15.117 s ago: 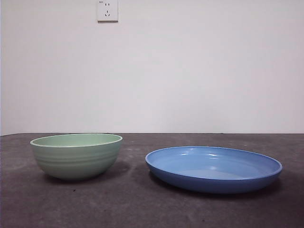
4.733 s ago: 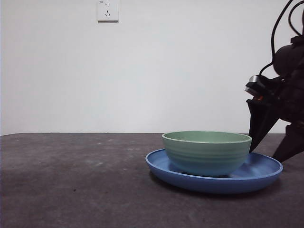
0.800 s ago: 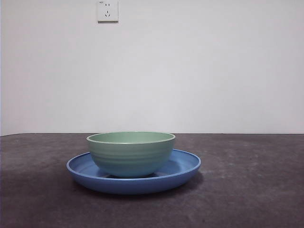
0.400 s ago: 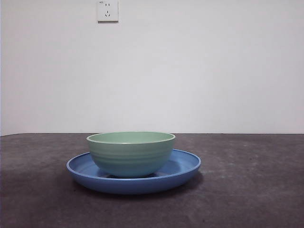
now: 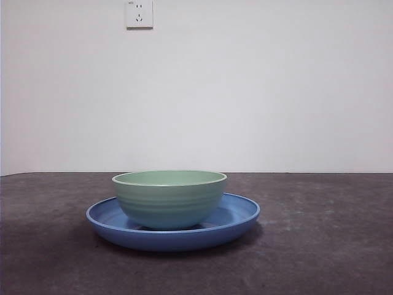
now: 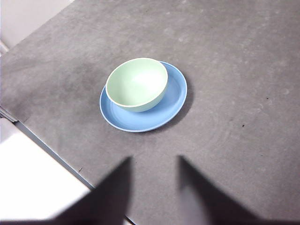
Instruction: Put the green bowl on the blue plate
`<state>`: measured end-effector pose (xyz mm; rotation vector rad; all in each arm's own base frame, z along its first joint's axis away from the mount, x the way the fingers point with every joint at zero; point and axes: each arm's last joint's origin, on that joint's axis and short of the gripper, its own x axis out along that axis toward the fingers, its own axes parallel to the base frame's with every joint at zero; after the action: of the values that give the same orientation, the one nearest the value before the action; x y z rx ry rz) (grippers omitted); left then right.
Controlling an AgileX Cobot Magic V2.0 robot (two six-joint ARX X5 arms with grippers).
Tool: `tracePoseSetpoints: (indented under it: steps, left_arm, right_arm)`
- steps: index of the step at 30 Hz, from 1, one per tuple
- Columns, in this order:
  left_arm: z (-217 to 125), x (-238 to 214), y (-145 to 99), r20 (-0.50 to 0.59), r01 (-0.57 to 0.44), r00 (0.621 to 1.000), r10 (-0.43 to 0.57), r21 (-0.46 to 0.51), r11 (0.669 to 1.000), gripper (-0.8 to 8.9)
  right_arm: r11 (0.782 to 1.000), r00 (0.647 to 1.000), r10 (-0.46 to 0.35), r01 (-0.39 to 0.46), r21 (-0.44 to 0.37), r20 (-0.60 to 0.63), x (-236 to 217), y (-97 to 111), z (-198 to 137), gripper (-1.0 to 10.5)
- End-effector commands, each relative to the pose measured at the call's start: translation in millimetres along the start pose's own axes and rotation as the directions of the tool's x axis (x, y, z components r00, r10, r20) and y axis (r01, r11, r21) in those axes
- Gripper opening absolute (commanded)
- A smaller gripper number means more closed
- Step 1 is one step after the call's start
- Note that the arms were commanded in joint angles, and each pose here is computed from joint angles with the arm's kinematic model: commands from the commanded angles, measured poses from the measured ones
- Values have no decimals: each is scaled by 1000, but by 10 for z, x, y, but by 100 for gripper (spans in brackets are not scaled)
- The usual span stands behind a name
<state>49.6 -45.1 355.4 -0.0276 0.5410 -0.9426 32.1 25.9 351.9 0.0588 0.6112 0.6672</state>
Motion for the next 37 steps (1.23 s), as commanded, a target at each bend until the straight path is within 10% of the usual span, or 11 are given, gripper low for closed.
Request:
tracePoseSetpoints:
  steps: [1,18,26,31,37]
  left_arm:
    - [30,-11,-11,12,9,1000,-10,10,1000,24]
    - [27,-21,-8,18,0,1000,0,7,1000,24]
    - [12,-107,108,86,-198,976,201,-37,979,24]
    - [-135,-74,272,160,-383,908,386,-51,922,24]
    - [-530,103,609,251,-628,729,637,-124,768,24]
  right_arm:
    - [1000,1000,11,-11,-2,20,-13,11,28,33]
    - [1000,1000,4,-4,-4,22,-14,9,29,33]
    - [1000,1000,5,-4,-4,22,-15,9,28,33]
    - [1000,1000,4,-4,-4,22,-15,9,28,33]
    - [1000,1000,4,-4,-4,22,-15,9,28,33]
